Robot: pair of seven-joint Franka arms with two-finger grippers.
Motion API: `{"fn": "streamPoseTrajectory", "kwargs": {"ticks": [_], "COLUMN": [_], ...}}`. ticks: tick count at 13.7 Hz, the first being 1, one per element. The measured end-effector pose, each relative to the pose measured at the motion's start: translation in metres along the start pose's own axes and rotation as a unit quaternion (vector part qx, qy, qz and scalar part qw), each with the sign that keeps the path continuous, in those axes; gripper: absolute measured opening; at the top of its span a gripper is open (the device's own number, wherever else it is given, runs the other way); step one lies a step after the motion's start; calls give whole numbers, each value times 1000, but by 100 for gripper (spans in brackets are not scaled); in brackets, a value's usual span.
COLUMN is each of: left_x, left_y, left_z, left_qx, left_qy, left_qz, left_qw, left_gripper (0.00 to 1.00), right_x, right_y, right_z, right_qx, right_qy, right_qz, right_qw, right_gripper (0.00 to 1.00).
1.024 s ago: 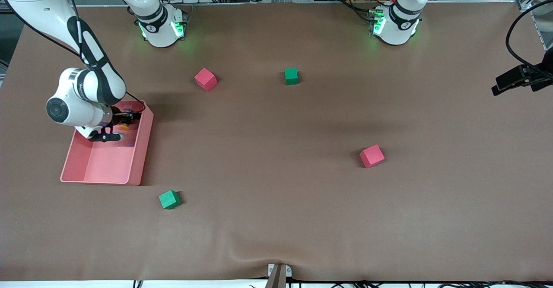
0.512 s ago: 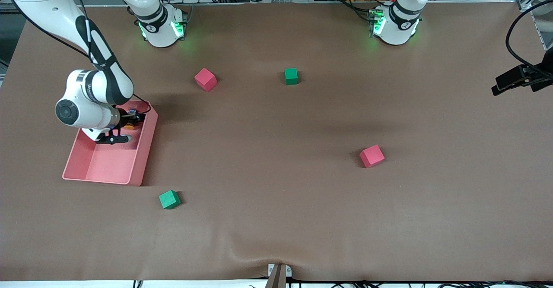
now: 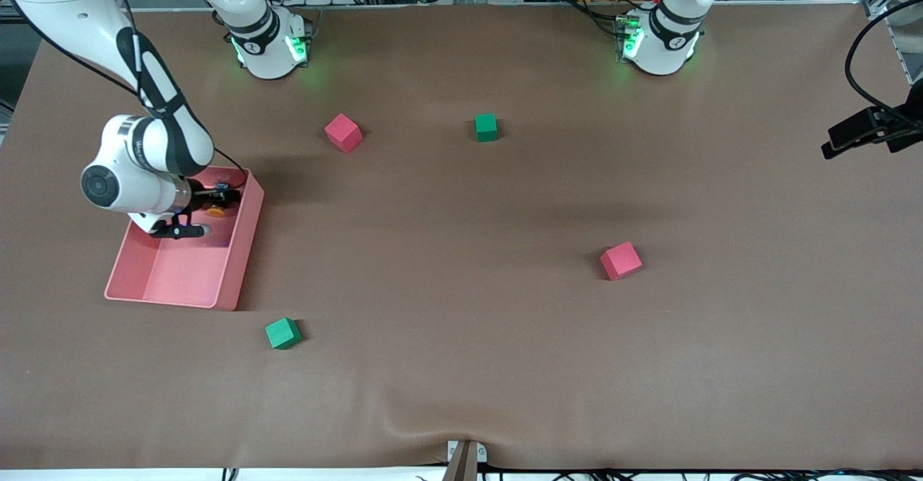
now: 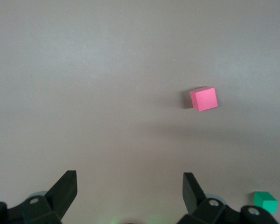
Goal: Place and upright button with both arms
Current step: 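Lower the right gripper and close it on the yellow button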
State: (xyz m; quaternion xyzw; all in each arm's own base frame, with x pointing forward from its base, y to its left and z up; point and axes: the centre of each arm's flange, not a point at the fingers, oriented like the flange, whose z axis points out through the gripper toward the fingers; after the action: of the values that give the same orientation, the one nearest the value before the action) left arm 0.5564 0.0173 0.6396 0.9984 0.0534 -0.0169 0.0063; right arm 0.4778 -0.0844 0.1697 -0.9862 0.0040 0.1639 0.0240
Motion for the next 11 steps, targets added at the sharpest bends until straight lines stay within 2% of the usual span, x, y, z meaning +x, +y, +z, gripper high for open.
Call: {"fn": "streamPoseTrajectory", "kwargs": {"ticks": [6, 8, 11], "left_x": [-7, -7, -7], "left_y": [-4, -4, -4], "left_z": [-12, -11, -11], "left_qx": [0, 0, 0], "left_qy": [8, 8, 8], "left_qz": [0, 0, 0], "left_qw": [1000, 1000, 1000], "left_gripper": [100, 100, 100], "right_x": [-5, -5, -8], "right_y": [5, 4, 4], "right_z": [4, 5, 7], "right_qx": [4, 5, 7], "right_qy": [-16, -18, -31], "right_qz": [4, 4, 4], "right_qw": [1000, 1000, 999], "right_gripper": [100, 95, 61]}}
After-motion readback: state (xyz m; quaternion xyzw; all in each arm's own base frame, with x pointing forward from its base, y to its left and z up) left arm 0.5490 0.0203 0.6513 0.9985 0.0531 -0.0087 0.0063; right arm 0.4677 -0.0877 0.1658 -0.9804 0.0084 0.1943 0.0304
